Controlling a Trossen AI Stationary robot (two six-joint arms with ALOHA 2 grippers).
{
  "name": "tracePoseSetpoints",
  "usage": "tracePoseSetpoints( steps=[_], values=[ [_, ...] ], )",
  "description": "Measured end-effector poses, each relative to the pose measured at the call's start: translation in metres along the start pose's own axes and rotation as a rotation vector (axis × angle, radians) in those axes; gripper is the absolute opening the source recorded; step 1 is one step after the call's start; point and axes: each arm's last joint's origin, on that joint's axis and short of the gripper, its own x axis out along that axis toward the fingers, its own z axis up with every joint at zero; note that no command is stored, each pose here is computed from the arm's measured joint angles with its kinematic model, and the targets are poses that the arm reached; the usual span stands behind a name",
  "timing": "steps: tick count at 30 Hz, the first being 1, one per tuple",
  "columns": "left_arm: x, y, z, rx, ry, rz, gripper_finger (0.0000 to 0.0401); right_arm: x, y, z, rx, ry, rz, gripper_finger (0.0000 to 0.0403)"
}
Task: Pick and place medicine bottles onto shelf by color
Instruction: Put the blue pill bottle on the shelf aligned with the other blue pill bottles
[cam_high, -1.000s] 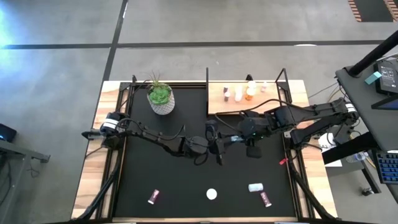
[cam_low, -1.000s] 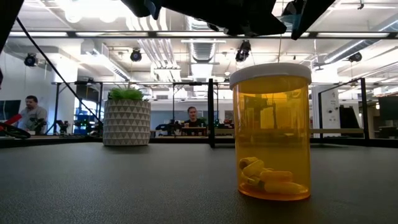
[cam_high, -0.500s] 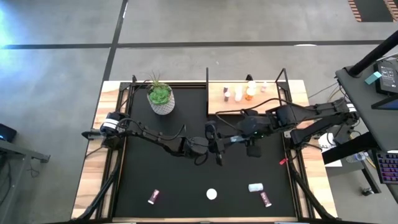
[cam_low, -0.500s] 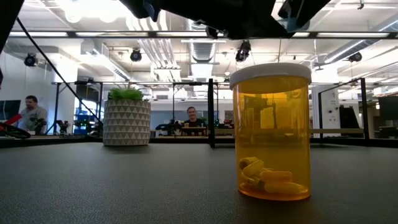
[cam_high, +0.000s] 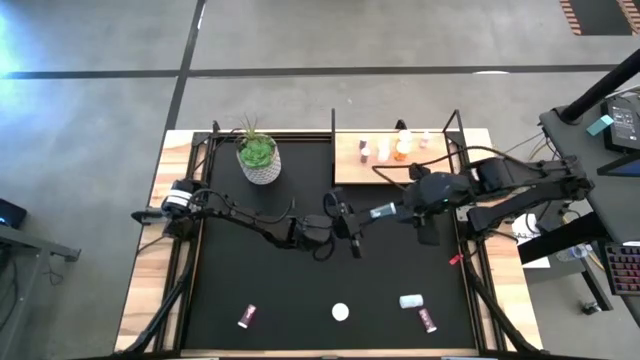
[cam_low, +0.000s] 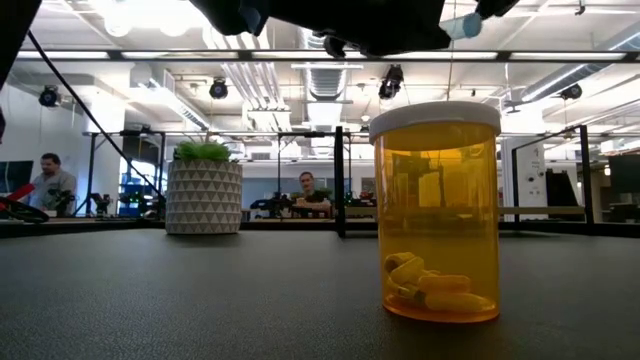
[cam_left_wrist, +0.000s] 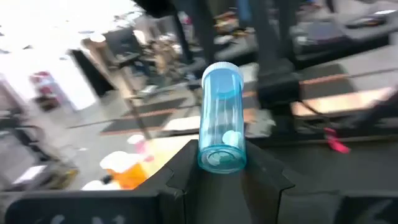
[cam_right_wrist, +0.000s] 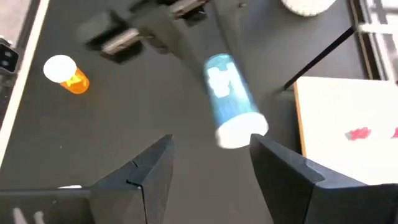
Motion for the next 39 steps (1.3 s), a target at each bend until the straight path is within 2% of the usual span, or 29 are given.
tracePoseSetpoints(
  steps=[3,8,14,19,24,33,39],
  values=[
    [0.000,0.004,0.004,0.017,-0.020,0.054,0.0077,-0.014,-0.001,-0.004,-0.048,-0.049,0.001,0.0201],
    [-0.002,0.008,0.013,-0.005,-0.063,0.071,0.0077,-0.035,-0.005,-0.007,-0.095,-0.175,-0.048,0.0201],
    [-0.003,0.016,0.026,0.028,-0.163,0.121,0.0077,-0.042,-0.005,-0.001,-0.144,-0.289,-0.059,0.0201],
    [-0.005,0.018,0.033,0.022,-0.202,0.097,0.0077,-0.041,-0.005,0.002,-0.157,-0.316,-0.070,0.0201],
    [-0.006,0.016,0.033,0.022,-0.208,0.078,0.0077,-0.043,-0.007,0.005,-0.143,-0.330,-0.143,0.0201],
    [-0.007,0.015,0.035,0.019,-0.234,0.045,0.0077,-0.035,-0.006,0.010,-0.147,-0.324,-0.135,0.0201],
    [-0.007,0.015,0.038,0.009,-0.258,0.040,0.0077,-0.025,-0.005,0.015,-0.192,-0.293,-0.145,0.0201]
  ],
)
